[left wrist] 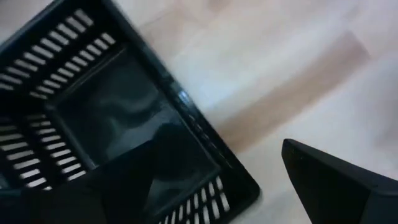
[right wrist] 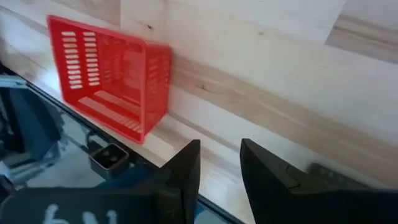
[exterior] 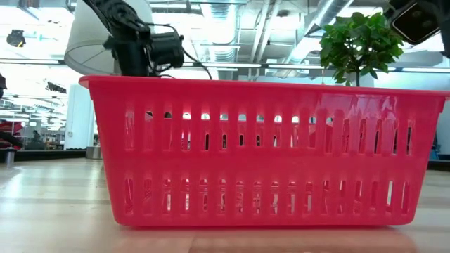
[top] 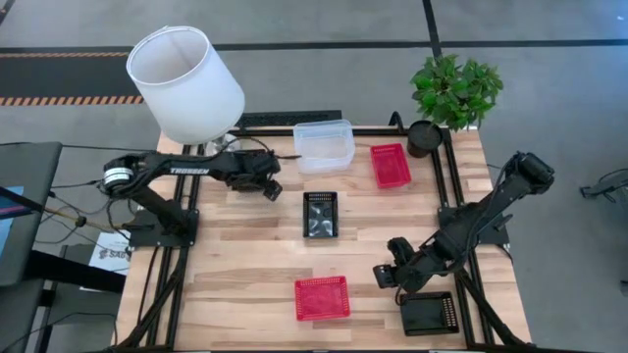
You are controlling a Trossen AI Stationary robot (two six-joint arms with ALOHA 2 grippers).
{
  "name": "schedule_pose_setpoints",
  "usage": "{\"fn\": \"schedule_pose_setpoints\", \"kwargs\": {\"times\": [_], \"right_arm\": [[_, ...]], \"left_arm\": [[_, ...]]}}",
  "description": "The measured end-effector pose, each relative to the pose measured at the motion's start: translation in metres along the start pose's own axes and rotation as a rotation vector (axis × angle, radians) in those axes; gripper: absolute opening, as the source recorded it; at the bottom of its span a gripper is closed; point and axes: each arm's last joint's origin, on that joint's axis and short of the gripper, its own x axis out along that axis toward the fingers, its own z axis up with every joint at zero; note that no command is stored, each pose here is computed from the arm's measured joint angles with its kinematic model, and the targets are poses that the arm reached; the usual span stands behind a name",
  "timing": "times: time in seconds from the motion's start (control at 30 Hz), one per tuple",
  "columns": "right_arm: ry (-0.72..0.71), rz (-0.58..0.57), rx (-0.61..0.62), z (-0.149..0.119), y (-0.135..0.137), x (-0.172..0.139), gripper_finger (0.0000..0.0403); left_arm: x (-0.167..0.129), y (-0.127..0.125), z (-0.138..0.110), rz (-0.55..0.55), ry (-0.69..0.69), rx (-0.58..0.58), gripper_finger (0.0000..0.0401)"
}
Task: Stack baskets by color
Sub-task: Stack the top black bin on the middle black bin
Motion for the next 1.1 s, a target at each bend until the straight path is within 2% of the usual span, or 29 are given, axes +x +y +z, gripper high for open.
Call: {"fn": "schedule_pose_setpoints", "kwargs": {"times": [0.23, 0.37, 0.5, 0.7, 0.77, 0.93, 1.1], "right_arm": [[-0.01, -0.033, -0.09, 0.0, -0.004, 0.0, 0.0134], [-0.024, -0.078, -0.143, 0.002, -0.008, -0.001, 0.0133], [-0.037, -0.132, -0.205, 0.004, -0.013, -0.001, 0.0132], [-0.053, -0.214, -0.278, 0.009, -0.019, -0.002, 0.0132], [-0.045, -0.215, -0.323, 0.009, -0.02, -0.004, 0.013], [-0.029, -0.179, -0.411, 0.011, -0.02, -0.017, 0.0127], [-0.018, -0.124, -0.486, 0.015, -0.022, -0.039, 0.0128]], "left_arm": [[0.024, 0.002, 0.006, 0.002, 0.031, -0.193, 0.0331], [0.024, 0.002, 0.006, 0.035, 0.008, -0.25, 0.0293], [0.021, 0.003, 0.007, 0.024, 0.007, -0.287, 0.0212], [0.022, 0.003, 0.006, 0.019, 0.015, -0.323, 0.0052], [0.022, 0.003, 0.007, 0.016, 0.011, -0.33, 0.0015], [0.017, 0.003, 0.008, 0.007, 0.037, -0.372, 0.0004], [-0.02, -0.005, 0.009, -0.019, 0.015, -0.425, 0.0001]]}}
